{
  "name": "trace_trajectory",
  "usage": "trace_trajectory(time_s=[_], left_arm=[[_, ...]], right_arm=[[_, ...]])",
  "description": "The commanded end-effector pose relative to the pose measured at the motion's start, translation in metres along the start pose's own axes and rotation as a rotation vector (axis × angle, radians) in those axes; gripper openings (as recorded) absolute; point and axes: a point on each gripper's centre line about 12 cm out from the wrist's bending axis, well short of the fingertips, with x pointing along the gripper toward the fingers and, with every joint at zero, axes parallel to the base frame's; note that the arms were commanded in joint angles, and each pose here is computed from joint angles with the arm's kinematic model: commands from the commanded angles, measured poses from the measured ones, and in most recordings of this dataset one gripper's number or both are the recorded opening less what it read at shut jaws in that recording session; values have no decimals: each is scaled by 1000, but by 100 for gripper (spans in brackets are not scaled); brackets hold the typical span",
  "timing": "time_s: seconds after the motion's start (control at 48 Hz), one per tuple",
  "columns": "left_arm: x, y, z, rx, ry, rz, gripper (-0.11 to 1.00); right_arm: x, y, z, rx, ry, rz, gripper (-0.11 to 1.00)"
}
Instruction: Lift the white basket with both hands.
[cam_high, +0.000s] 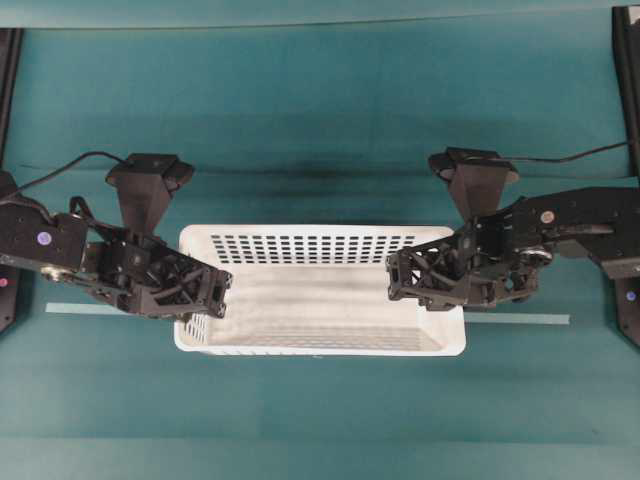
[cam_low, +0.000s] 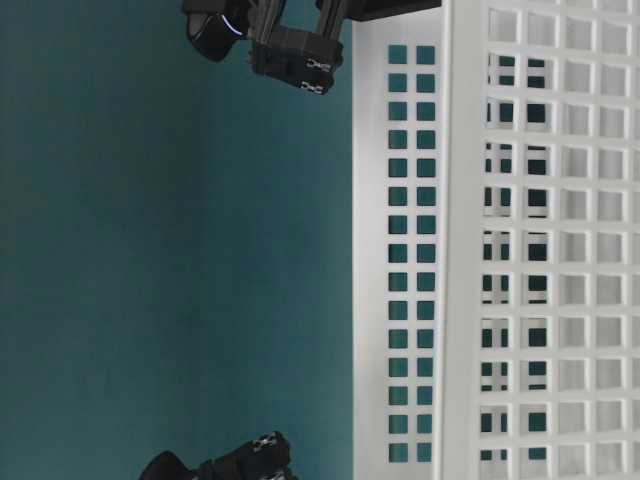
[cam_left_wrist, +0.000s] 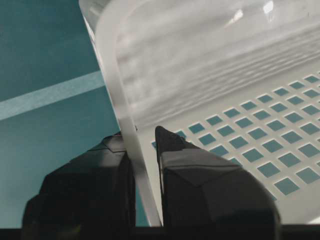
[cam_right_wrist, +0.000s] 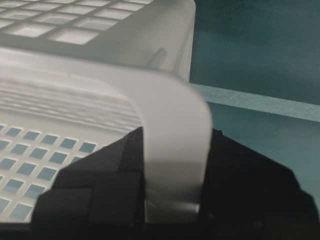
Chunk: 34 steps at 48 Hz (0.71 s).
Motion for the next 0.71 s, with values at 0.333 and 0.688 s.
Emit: trace_trajectory(time_s=[0.333,0.688], left_arm=[[-3,-7,-3,19,2,-22,4],[0,0,-4,19,5,-2,4]], right_arm=[[2,2,-12,-40,9,0,16],[5,-4,-12,-46,9,-17,16]])
